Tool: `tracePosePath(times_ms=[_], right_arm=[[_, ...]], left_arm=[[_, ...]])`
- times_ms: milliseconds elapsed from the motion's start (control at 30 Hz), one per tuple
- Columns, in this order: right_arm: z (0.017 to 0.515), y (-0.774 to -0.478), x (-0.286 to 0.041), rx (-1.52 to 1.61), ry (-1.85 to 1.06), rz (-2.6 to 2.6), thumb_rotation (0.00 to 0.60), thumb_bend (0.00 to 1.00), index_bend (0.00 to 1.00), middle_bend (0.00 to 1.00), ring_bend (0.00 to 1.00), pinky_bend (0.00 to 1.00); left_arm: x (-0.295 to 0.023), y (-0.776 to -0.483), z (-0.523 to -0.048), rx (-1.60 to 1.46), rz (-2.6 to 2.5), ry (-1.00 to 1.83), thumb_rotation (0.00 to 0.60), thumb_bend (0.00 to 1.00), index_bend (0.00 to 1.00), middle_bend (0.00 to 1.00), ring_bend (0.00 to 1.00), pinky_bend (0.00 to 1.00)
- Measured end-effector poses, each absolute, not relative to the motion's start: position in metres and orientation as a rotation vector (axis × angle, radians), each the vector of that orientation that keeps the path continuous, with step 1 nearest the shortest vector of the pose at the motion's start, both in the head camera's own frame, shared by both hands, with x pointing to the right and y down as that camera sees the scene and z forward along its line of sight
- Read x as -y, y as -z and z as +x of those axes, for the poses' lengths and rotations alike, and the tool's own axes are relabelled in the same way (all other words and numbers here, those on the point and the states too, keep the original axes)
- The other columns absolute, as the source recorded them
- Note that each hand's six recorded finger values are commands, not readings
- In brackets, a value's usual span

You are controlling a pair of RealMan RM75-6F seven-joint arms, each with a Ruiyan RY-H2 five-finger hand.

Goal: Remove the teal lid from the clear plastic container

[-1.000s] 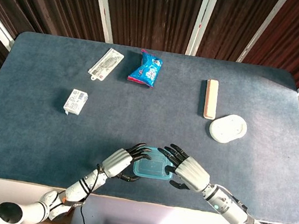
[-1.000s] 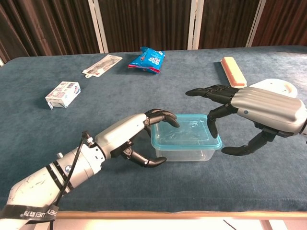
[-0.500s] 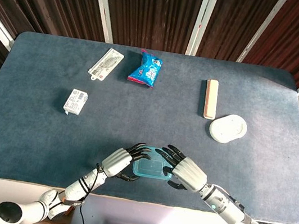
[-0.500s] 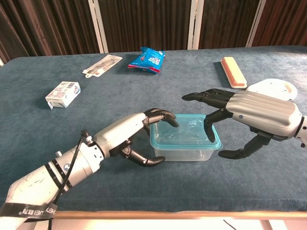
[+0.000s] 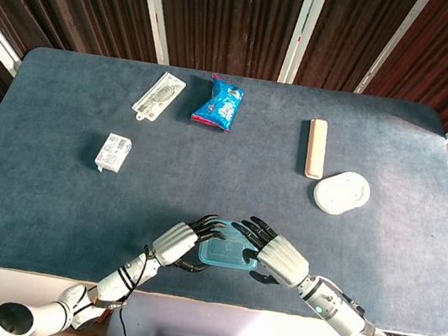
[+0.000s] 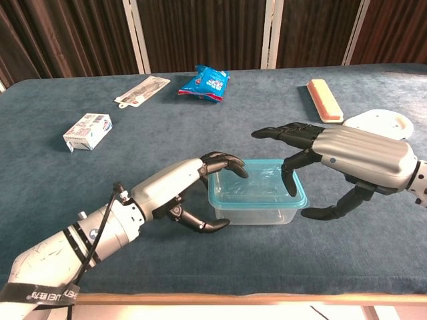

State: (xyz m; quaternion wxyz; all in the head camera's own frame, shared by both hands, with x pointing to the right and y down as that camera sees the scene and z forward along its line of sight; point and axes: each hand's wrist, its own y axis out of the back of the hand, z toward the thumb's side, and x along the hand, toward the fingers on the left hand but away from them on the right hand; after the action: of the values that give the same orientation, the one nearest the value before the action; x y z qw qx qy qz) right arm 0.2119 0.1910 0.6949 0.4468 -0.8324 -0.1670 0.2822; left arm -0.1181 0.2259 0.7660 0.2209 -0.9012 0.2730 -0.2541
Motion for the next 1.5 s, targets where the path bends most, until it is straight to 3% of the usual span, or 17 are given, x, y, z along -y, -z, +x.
tracePosePath(times_ms=[1500], right_arm=[[0.210, -0.691, -0.186, 0.445, -0.718, -2.063, 0.600, 0.38, 0.67, 0.08, 0.00, 0.00]], left_arm=[[-0.237, -0.769, -0.117, -0.687, -2.466, 0.701, 0.600, 0.40, 0.26, 0.47, 0.30, 0.24]])
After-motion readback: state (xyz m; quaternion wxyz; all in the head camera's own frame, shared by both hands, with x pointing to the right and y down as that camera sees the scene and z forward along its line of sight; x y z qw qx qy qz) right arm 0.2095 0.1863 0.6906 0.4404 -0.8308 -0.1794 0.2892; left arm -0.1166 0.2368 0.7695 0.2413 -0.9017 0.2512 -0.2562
